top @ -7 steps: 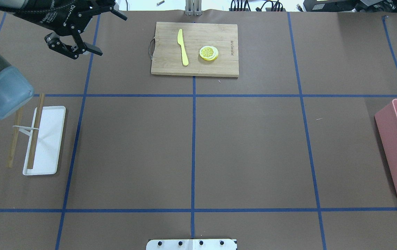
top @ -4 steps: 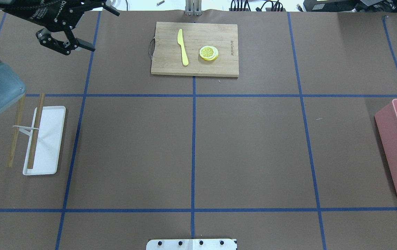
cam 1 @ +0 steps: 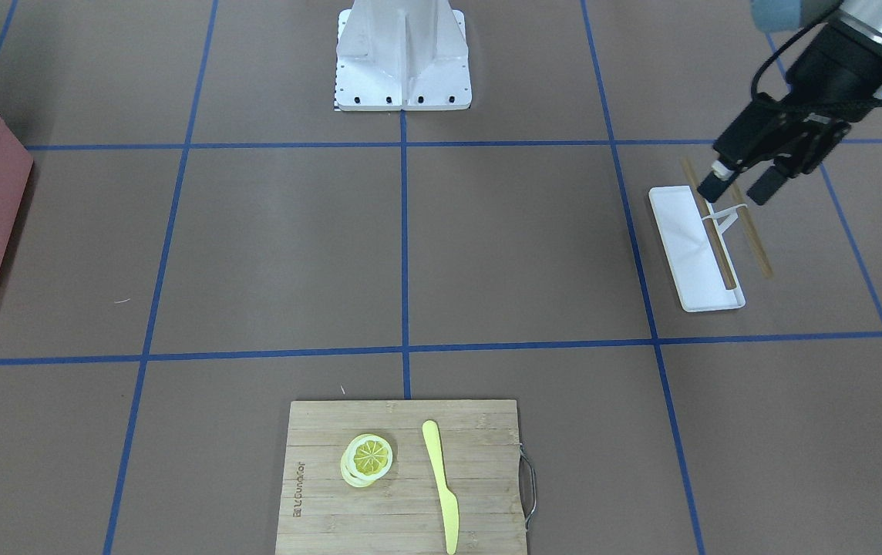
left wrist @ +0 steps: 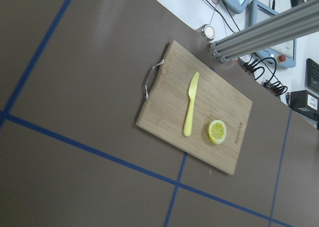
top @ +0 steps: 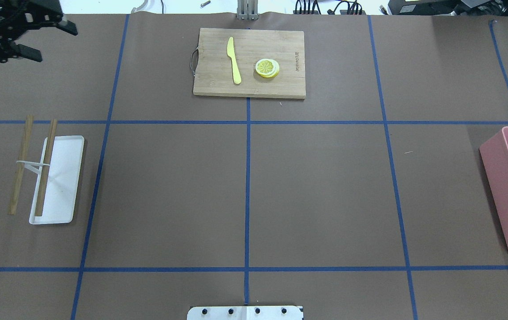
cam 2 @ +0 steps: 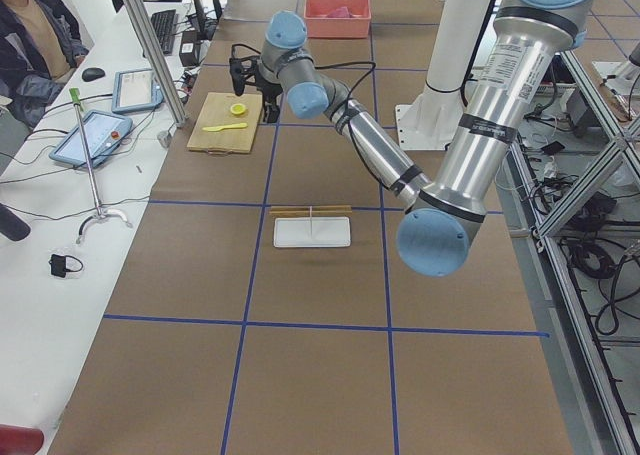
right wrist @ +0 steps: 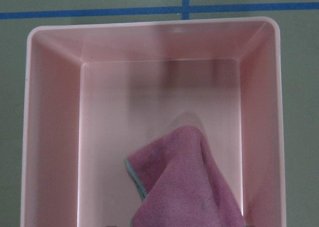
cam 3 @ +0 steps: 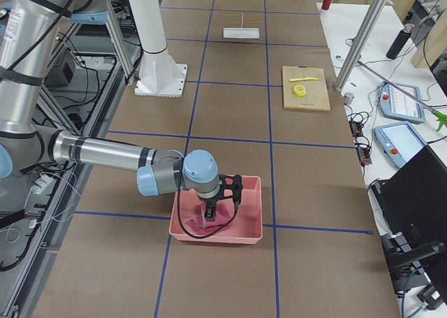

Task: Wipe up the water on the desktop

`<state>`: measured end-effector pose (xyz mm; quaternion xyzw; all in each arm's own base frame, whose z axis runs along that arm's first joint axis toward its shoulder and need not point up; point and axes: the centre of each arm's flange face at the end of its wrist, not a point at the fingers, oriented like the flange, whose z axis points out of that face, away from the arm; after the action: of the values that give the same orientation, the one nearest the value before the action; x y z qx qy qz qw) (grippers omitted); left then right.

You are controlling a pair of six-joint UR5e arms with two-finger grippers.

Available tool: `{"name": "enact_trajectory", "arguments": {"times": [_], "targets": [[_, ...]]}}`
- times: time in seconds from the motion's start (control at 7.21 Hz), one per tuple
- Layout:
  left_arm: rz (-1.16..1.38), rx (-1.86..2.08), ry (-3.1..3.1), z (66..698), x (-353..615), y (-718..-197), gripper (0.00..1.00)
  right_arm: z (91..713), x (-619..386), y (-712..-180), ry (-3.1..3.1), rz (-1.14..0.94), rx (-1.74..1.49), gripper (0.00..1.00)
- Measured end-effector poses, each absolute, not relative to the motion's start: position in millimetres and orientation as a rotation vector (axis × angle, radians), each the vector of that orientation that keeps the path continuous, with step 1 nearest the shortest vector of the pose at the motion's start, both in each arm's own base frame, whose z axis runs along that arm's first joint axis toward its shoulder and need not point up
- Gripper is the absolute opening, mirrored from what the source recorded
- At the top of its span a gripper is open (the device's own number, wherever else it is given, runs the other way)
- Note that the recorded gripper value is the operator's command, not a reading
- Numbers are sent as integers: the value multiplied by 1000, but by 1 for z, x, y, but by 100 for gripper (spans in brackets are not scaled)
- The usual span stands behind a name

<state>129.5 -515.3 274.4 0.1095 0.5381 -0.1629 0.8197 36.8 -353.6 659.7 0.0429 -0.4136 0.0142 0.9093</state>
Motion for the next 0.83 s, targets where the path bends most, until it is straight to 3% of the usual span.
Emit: {"name": "enact_trajectory", "arguments": {"times": [0.42,0.83], "targets": [[21,376,841,459,29,-477,98,664,43,-360,-827,33,104,100],[65,210,749,565,-10,-441,98,661,48,-372,-758,35,133,100]]}}
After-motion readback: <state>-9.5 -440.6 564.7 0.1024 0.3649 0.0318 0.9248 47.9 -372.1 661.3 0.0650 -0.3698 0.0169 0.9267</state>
